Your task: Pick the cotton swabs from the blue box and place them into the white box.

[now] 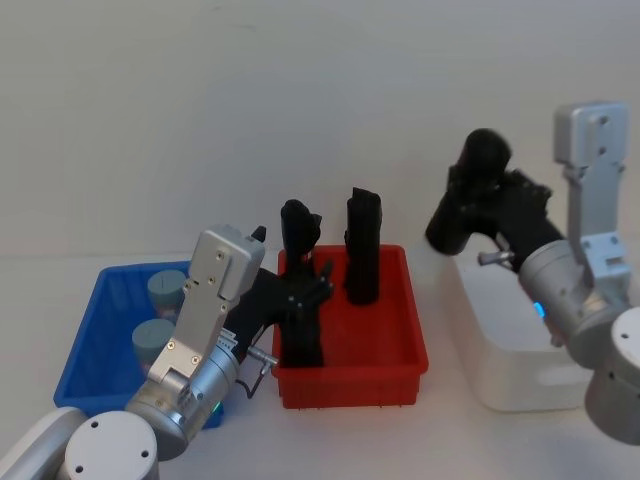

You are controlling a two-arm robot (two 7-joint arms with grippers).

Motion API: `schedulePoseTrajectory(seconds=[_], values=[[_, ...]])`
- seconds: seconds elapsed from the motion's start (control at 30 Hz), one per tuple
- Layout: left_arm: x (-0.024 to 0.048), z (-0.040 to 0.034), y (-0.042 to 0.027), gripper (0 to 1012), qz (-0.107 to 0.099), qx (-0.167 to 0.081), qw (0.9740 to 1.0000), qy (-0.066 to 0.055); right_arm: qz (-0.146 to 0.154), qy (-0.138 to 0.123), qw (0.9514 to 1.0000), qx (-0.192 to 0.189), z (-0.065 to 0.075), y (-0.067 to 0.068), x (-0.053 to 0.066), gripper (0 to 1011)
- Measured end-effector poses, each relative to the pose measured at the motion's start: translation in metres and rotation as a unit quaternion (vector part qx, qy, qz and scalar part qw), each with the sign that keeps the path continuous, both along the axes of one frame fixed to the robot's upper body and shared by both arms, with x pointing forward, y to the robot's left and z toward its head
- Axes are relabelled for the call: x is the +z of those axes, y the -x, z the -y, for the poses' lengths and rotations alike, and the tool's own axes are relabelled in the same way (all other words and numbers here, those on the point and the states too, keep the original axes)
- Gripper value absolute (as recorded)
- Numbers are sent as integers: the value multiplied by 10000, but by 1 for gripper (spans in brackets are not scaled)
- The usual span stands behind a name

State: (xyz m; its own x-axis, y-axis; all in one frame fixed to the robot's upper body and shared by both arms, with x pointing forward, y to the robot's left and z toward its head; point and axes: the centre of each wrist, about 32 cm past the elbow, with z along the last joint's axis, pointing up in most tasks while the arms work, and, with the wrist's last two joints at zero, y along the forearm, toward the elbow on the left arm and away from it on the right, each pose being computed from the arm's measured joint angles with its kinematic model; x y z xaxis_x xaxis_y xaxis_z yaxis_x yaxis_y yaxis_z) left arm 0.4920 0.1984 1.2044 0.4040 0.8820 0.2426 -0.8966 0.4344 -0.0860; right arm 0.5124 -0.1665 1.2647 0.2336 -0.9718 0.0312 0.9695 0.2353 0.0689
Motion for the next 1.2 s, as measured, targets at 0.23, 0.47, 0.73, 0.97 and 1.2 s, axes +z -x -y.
schedulePoseTrajectory(seconds=[0.23, 0.47, 0.73, 0.97, 1.2], values=[[0, 0, 0, 1003, 0, 0, 10000, 0, 285, -66, 9986, -435, 132, -14, 86, 434], [0, 0, 0, 1002, 0, 0, 10000, 0, 481, -65, 9941, -972, 310, -57, 148, 434], [0, 0, 0, 1002, 0, 0, 10000, 0, 453, -13, 9914, -1228, 428, -118, 159, 434], [0, 0, 0, 1003, 0, 0, 10000, 0, 340, 29, 9918, -1230, 461, -174, 150, 434], [0, 0, 0, 1002, 0, 0, 10000, 0, 274, 50, 9921, -1222, 477, -208, 145, 545]])
